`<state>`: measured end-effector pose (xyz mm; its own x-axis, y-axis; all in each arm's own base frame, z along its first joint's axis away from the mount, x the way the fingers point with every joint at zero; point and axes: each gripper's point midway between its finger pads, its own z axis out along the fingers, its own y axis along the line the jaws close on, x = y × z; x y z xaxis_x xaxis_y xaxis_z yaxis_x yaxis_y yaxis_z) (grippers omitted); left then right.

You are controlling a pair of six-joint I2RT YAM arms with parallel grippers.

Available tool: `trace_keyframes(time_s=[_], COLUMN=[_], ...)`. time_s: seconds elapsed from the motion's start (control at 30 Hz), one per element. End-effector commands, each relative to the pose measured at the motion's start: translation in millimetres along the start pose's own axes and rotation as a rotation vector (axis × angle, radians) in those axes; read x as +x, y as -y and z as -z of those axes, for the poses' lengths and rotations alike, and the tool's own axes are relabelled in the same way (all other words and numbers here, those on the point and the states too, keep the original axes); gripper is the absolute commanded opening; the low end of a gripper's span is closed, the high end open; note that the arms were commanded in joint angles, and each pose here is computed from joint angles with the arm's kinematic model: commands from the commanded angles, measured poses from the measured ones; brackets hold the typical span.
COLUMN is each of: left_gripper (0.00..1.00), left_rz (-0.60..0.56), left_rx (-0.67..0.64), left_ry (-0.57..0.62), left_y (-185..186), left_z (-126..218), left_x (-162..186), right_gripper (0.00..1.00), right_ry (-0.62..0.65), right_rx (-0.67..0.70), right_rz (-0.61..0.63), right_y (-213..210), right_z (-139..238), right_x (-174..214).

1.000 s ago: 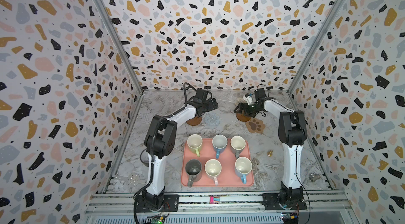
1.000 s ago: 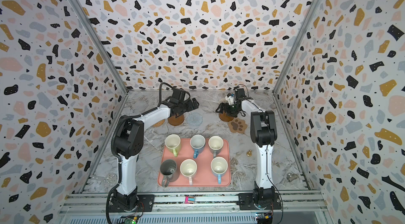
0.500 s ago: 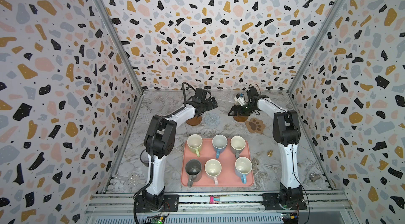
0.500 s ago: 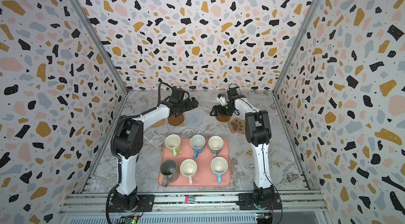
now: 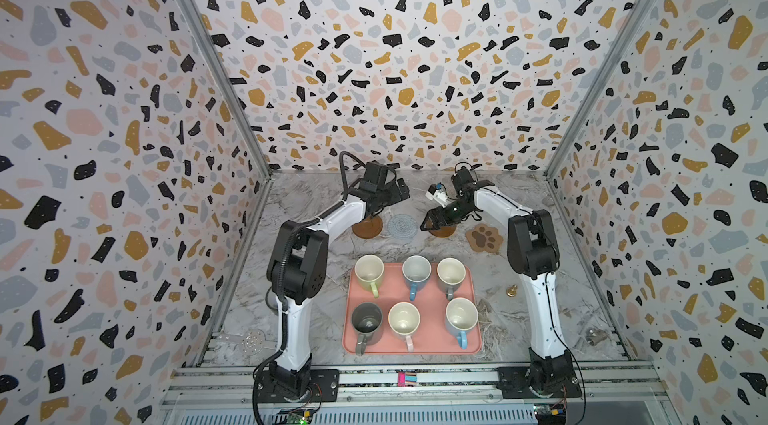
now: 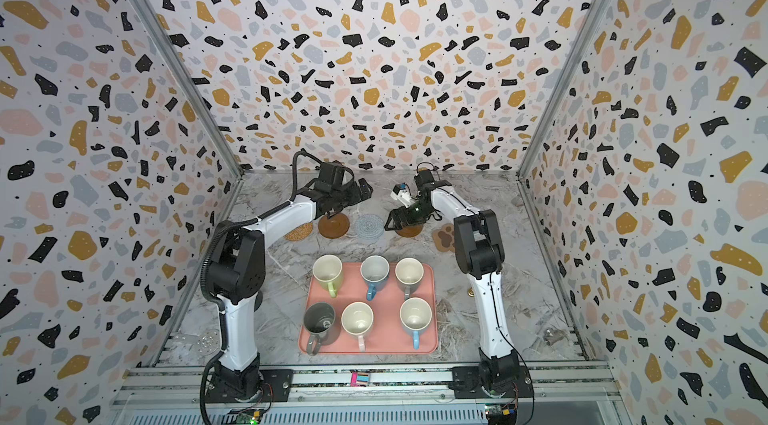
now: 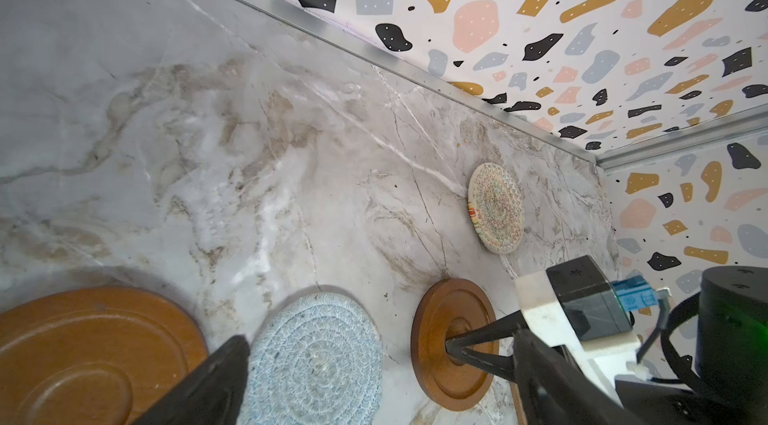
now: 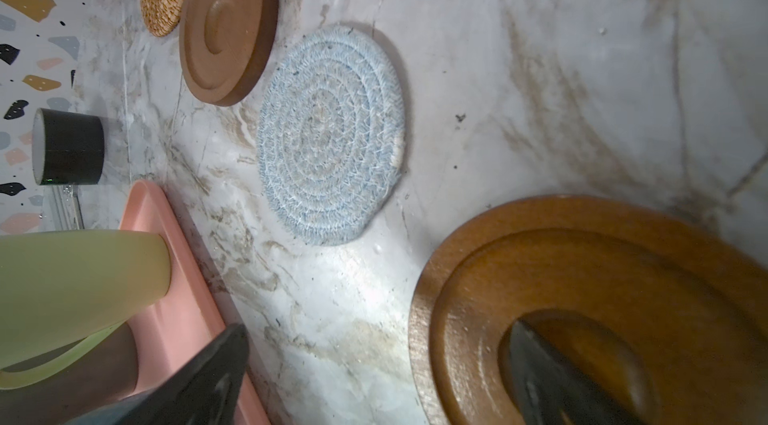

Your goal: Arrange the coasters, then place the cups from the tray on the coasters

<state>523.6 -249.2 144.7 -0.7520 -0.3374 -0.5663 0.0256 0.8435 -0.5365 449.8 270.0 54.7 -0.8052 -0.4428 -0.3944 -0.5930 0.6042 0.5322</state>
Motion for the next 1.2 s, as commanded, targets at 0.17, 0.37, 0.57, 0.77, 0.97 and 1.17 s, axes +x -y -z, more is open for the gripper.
trace_keyframes(time_s=[0.17,0.37,0.57,0.77,0.97,1.17], left_gripper=[1.0,1.0,1.0,1.0,1.0,1.0], left_rz=[-0.025,-0.041,-0.04,-0.033,-0.027,-0.032], left_rx=[0.018,0.035,0.038,0.039,0.034,0.038], left_ry=[0.002,-0.004,0.002,0.007,0.014,0.015], left_y=[2.3,4.2,5.6,5.8,4.9,6.3], left_z=[11.0,13.3,12.0,11.3,13.4,14.4], left_x=[-7.4,-4.4,-7.7,-9.3,-10.3,-10.4], right_gripper=[0.99,0.99,0.99,0.99,0.99,0.99], right_ry=[-0.195,-0.196,-0.203,-0.203,-0.202,-0.214], right_rx=[-0.051,-0.055,-0.042,-0.015,-0.014,-0.004], right_rz=[-0.078,-0.082,-0.063,-0.063,-0.057,-0.052], right_y=[-22.5,-25.3,-27.7,-22.8,-22.7,-22.6], right_z=[-30.0,-29.1,-29.1,-28.5,-28.1,-25.8], right_x=[59.1,62.2,61.6,61.1,60.4,63.6])
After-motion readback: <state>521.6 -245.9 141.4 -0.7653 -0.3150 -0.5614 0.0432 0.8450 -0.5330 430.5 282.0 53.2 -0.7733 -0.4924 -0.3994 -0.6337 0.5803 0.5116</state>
